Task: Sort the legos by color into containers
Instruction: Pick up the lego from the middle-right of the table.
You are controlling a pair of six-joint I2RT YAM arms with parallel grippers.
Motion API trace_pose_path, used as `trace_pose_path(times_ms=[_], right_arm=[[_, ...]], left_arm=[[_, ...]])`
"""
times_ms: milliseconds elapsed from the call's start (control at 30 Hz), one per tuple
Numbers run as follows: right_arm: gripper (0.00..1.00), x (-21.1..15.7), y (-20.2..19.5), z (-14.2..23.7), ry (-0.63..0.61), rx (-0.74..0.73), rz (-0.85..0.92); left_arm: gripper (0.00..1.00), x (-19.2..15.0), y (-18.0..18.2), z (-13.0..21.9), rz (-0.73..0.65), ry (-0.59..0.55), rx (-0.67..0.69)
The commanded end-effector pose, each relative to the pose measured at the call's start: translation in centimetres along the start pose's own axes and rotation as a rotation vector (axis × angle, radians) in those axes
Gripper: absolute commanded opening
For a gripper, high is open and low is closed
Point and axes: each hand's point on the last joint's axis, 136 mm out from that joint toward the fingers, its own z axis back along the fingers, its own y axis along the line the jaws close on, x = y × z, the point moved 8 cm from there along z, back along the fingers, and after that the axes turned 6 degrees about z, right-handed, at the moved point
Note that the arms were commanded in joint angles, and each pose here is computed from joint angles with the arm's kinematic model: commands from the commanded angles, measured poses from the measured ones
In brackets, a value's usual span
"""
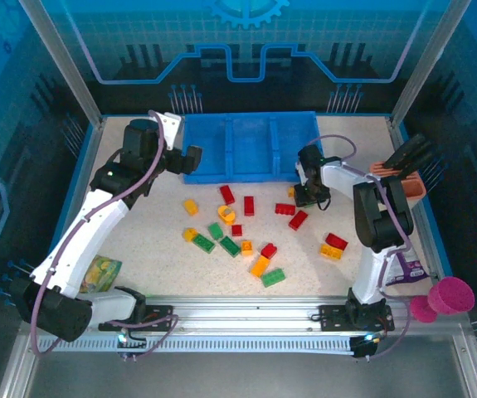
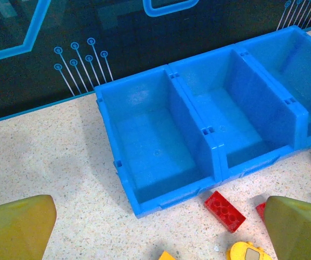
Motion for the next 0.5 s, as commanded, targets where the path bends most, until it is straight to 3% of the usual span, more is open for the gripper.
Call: trace_pose_path(times_ms=[0,233,467], right_arm=[[0.36,-0.5,0.4,-0.8,0.058,-0.004,0.021],[0.23,-1.1,0.6,2.4,0.032,-0.010,0.022],[0.21,1.0,0.3,10.3,-0.195,-0.041,0.023]], left_arm=[[0.99,-0.9,0.1,-0.7,-0.027,0.034,0.017],[0.99,-1.0,0.1,-0.7,-0.027,0.044,0.017],[0.99,-0.8,0.2,0.0,-0.039,0.008,0.023]])
